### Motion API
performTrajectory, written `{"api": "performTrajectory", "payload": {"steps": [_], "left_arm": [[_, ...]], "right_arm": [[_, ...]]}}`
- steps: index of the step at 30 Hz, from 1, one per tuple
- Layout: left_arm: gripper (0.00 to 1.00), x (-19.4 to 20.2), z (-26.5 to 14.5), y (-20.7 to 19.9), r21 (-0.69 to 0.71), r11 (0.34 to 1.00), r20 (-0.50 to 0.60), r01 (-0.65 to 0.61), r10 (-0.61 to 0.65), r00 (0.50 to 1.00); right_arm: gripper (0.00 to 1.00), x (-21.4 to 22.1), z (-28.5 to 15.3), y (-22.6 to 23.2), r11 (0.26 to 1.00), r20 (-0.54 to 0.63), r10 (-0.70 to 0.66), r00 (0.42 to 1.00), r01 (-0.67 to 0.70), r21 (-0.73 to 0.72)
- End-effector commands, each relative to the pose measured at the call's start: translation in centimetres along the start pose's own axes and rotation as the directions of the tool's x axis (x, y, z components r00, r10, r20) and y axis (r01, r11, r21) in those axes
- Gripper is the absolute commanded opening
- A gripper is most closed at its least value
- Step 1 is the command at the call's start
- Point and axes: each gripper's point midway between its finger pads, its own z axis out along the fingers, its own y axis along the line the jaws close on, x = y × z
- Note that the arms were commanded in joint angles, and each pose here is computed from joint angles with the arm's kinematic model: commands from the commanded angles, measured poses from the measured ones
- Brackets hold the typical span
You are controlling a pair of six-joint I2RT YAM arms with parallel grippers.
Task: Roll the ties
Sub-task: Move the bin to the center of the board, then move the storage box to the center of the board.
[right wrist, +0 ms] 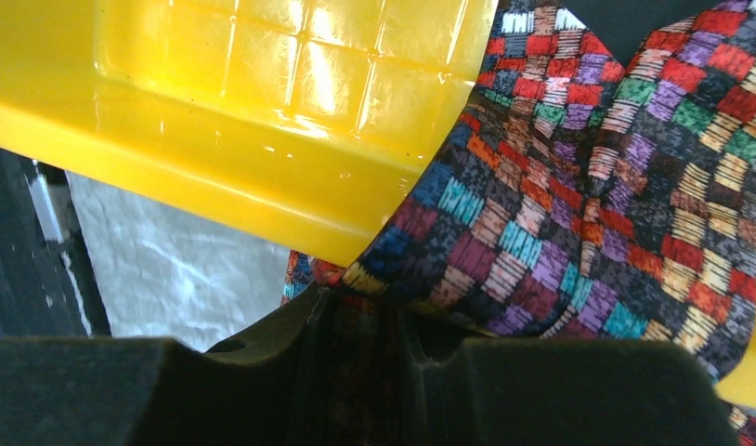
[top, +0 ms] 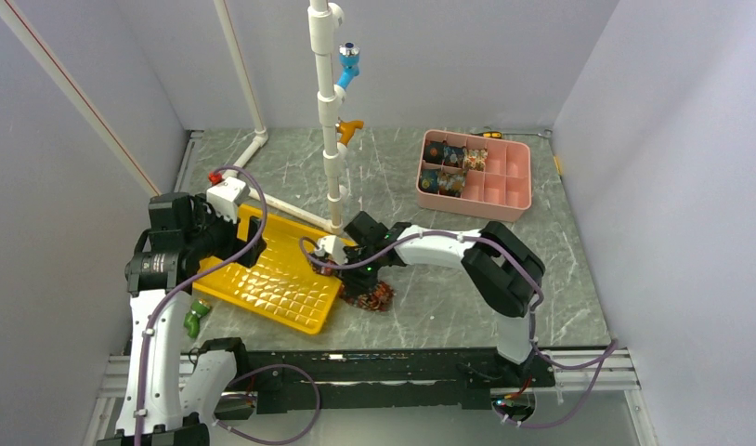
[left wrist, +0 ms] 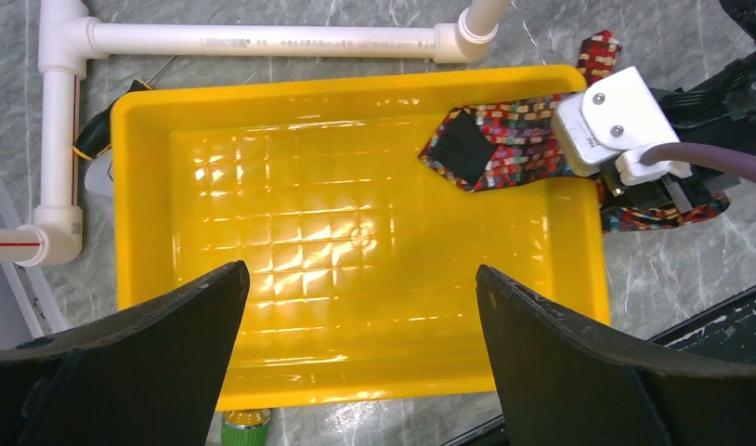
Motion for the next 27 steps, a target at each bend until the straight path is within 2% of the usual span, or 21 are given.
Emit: {"api": "performTrajectory", "payload": {"steps": [1,4,6,11,17,23,27], "left_arm": [[0.99,-1.5,-0.8,-0.8,0.033,0.999,0.048,0.01,-0.011,0.999],[0.99,-1.3,-0.9,-1.2,0.047,0.999,0.059,-0.006,0.003,0.998],[0.99,-1.2,-0.9,-1.4,0.053,0.998,0.065,-0.015,0.012,0.998],[0.99,-1.3,-1.3,-2.3,0.099,0.992,0.098,-0.084,0.075,0.992],[0.99,-1.9,-2.0,-3.7,0.14,0.968,0.188,-0.208,0.181,0.965],[0.99,-1.5,-2.5,-4.7,0.174,0.951,0.205,-0.256,0.219,0.954],[0.99,-1.1,-2.8,-4.7,0.154,0.944,0.209,-0.292,0.258,0.943]], "right_arm": [[0.0,-2.4,-1.7,-1.5,0.995,0.075,-0.036,0.997,0.029,0.091],[0.0,1.2,-4.9,-1.3,0.99,-0.011,-0.035,0.999,0.036,0.137],[0.0,4.0,-7.4,-1.8,0.985,-0.05,0.015,0.999,-0.006,0.175],[0.0,10.6,-15.0,-7.8,0.914,-0.005,0.206,0.979,-0.19,0.359],[0.0,17.6,-19.8,-14.9,0.781,0.008,0.342,0.94,-0.289,0.553],[0.0,21.7,-22.5,-22.2,0.676,0.046,0.42,0.906,-0.347,0.65],[0.0,22.0,-24.6,-26.6,0.628,0.062,0.416,0.907,-0.336,0.702]]}}
